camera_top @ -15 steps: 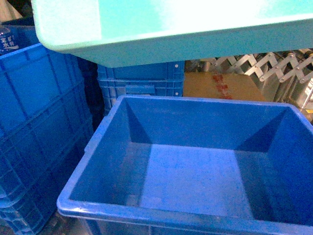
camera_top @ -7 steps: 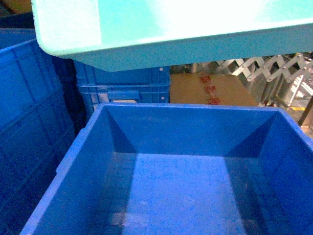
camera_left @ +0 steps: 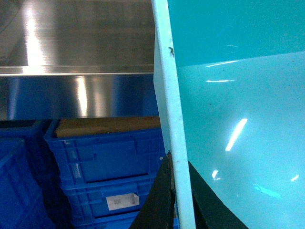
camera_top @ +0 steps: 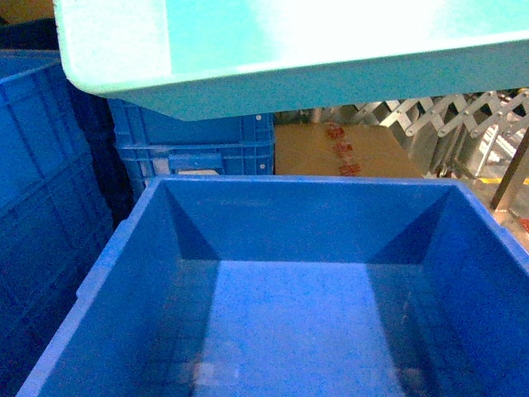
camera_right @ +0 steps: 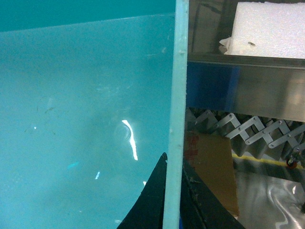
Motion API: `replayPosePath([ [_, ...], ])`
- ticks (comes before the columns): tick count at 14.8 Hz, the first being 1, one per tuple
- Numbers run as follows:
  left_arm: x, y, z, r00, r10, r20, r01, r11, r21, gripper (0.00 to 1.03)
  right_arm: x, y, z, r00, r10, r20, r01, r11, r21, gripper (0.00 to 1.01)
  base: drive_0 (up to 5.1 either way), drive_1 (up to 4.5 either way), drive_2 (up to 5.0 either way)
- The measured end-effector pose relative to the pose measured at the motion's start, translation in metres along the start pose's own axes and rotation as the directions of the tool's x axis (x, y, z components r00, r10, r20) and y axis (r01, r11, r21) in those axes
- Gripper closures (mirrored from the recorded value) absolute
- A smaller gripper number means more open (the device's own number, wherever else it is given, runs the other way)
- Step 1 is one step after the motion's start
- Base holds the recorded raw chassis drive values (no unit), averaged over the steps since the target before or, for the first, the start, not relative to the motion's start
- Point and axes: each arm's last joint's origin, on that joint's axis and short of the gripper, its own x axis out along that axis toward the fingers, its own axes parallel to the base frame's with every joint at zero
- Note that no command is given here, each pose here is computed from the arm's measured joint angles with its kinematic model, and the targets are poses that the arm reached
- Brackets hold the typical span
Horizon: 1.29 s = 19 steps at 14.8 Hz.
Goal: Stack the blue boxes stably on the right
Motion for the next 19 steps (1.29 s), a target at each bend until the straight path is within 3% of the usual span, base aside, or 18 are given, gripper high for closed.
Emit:
replayPosePath([
  [4,0.000,0.000,-0.001,1.000,-0.002,-0.010,0.002,1.0000,0.003,1.01,0.000,0.000,-0.002,1.000,0.000,-0.019,0.000,1.0000,0.005,0.95,0.0,0.00,0.0],
  [6,-0.001,0.001,-0.012,0.993,-0.009,-0.119,0.008,0.9999,-0.007,1.01,0.001,-0.001,-0.015,0.993,0.009,-0.121,-0.005,0.9995,0.033,0.95,0.0,0.00,0.0],
  [9,0.002,0.002,-0.033,0.964,-0.001,-0.267,-0.004,0.9998,-0.020,1.01,0.002,-0.002,-0.044,0.957,0.026,-0.289,-0.002,0.9965,0.083,0.95,0.0,0.00,0.0],
  [12,0.010,0.000,-0.065,0.910,0.002,-0.415,-0.003,1.0000,-0.002,1.01,0.007,-0.003,-0.076,0.902,0.042,-0.429,0.011,0.9927,0.120,0.95,0.0,0.00,0.0],
  [13,0.016,-0.001,-0.078,0.888,0.010,-0.460,-0.004,0.9999,0.014,1.01,0.011,-0.003,-0.091,0.875,0.053,-0.482,0.016,0.9904,0.138,0.95,0.0,0.00,0.0],
  [17,0.052,0.004,-0.113,0.809,0.030,-0.587,-0.005,0.9990,0.045,1.01,0.040,-0.004,-0.132,0.815,0.058,-0.577,0.034,0.9884,0.148,0.95,0.0,0.00,0.0],
  [19,0.073,0.006,-0.125,0.772,0.041,-0.634,0.005,0.9975,0.070,1.01,0.056,-0.005,-0.146,0.787,0.063,-0.613,0.038,0.9877,0.151,0.95,0.0,0.00,0.0],
])
